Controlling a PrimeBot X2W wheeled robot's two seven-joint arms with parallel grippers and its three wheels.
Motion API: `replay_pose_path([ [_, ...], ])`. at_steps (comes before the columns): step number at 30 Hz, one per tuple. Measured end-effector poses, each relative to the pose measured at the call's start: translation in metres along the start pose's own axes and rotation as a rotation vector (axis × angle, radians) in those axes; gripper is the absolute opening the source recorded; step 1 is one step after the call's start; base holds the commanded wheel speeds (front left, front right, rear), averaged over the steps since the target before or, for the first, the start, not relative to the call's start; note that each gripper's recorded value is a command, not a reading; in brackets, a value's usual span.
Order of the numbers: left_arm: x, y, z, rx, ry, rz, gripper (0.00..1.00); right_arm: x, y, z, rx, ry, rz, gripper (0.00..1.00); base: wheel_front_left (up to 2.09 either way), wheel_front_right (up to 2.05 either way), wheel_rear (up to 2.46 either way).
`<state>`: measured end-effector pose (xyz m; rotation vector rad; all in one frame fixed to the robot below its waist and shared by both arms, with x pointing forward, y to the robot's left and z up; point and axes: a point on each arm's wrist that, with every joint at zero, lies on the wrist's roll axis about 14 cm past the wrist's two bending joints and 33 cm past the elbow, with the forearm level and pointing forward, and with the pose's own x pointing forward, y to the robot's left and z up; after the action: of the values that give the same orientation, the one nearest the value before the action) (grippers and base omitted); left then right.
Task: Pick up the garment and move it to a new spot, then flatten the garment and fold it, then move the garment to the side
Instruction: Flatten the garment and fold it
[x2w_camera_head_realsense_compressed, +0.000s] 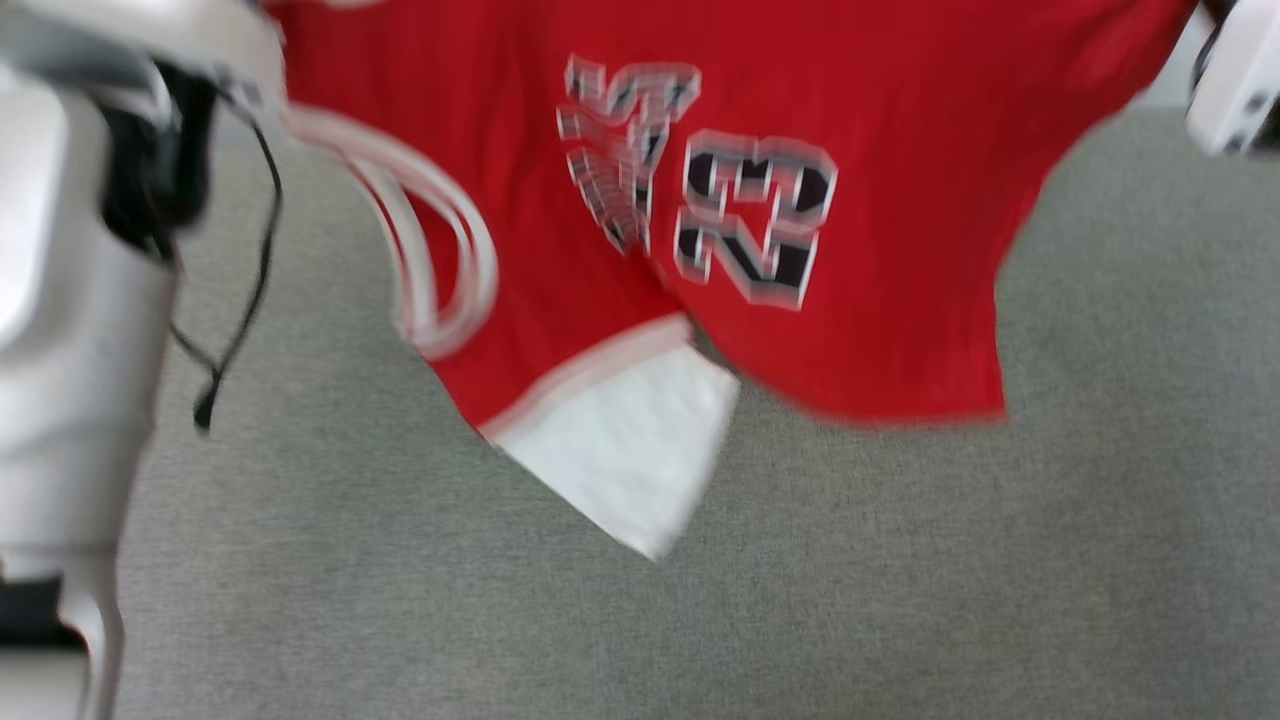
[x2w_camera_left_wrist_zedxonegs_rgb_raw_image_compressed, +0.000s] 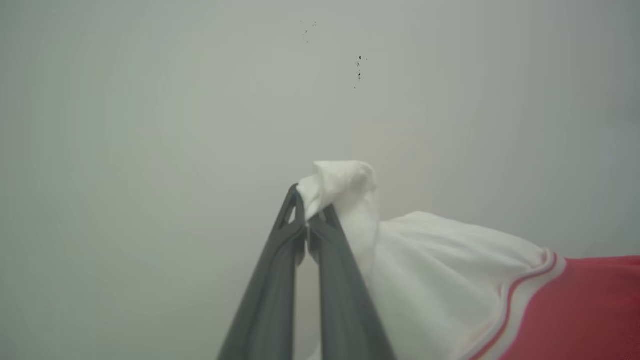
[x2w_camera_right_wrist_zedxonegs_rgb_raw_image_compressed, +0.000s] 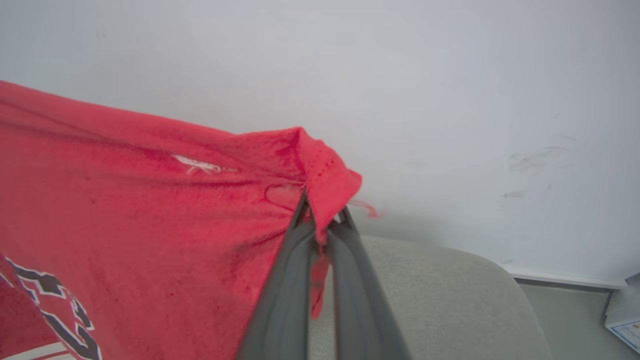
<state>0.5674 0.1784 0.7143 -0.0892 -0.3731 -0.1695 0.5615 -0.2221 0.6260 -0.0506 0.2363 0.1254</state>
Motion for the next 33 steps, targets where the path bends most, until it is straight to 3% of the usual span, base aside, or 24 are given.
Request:
replay_pose_path([
  [9,0.077,-0.001,0.043,0.058,-0.174,-0.036,0.0,0.038,-0.02,0.084,-0.048,-0.274,-0.055,0.0,0.0,0.0,0.0],
  [15,0.114,0.006,0.027,0.061,-0.205,-0.038,0.0,0.074,-0.025,0.1,-0.069,-0.358,-0.065,0.0,0.0,0.0,0.0],
  [24,0.14,0.026,-0.074,0.051,-0.079,-0.012,0.0,0.138,-0.019,0.054,-0.102,-0.331,-0.042,0.0,0.0,0.0,0.0],
  [33,0.126,0.042,-0.172,-0.018,0.103,0.025,0.0,0.176,0.002,-0.015,-0.071,-0.223,0.018,0.0,0.0,0.0,0.0],
])
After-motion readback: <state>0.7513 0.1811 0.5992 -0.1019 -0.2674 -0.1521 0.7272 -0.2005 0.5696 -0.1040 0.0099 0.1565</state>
